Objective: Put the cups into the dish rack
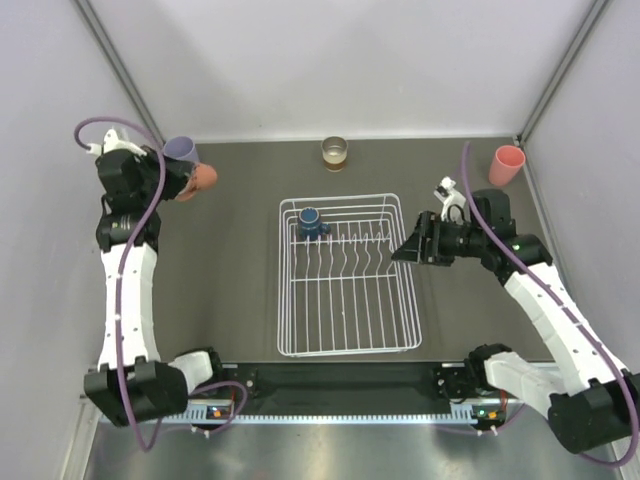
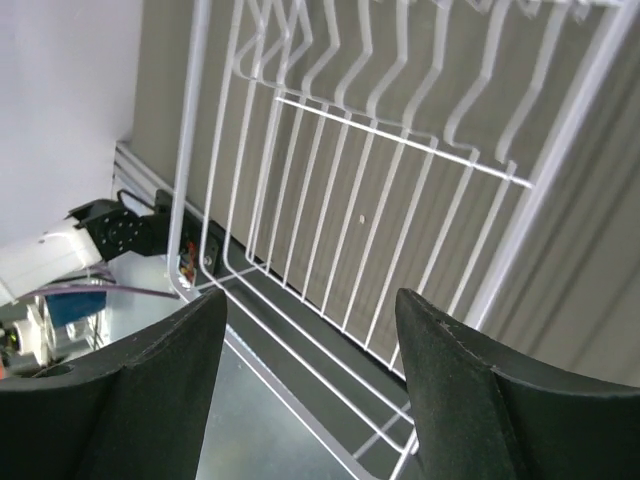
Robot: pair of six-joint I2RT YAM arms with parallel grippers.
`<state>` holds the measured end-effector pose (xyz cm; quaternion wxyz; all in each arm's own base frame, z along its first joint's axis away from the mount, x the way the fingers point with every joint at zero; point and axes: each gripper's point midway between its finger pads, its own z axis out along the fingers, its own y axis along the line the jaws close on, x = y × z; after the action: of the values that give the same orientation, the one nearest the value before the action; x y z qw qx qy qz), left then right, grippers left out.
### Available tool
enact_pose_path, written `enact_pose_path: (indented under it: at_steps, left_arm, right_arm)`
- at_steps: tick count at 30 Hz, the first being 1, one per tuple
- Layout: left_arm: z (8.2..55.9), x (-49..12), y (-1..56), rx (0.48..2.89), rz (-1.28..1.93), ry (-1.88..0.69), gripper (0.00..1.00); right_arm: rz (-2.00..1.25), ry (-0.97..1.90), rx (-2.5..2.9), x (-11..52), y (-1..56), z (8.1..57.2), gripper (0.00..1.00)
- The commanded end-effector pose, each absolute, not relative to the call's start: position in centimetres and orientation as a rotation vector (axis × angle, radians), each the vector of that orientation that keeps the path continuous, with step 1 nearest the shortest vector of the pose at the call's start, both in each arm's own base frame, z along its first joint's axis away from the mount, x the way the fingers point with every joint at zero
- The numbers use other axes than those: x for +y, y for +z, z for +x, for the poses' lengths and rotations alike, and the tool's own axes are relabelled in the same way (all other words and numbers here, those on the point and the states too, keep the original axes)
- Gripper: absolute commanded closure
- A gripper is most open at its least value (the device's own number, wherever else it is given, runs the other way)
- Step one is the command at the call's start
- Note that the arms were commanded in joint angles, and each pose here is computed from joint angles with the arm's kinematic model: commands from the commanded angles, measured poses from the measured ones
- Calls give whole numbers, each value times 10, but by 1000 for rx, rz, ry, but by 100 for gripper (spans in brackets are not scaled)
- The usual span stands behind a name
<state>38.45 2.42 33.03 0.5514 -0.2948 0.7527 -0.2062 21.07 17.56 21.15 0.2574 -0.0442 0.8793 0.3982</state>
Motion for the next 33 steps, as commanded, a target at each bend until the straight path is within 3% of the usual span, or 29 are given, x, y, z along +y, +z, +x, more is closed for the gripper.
enact_pose_path:
  at_steps: [1,4,11,14,26,33]
  left_arm:
    - [365,-25,388,1651,-598,-844,100]
    - [346,-51,422,1546,-520,-1036,100]
    - [302,-94,468,1382,-370,-1386,100]
    - [287,-115,475,1341,-332,-1531,100]
    - [239,-177,485,1085,-334,-2068,100]
    - [233,-184,482,1087,-427,-2122,100]
  right_arm:
    - [-270,1084,2223,199,257,220,32]
    - [-412,1100,2145,228,281,214,31]
    - [-633,1219,1871,266,343,198,9]
    - [-716,1217,1764,271,364,195,6]
    - [-858,1176,1515,286,397,204,2]
    - [-921,1173,1427,293,401,205,5]
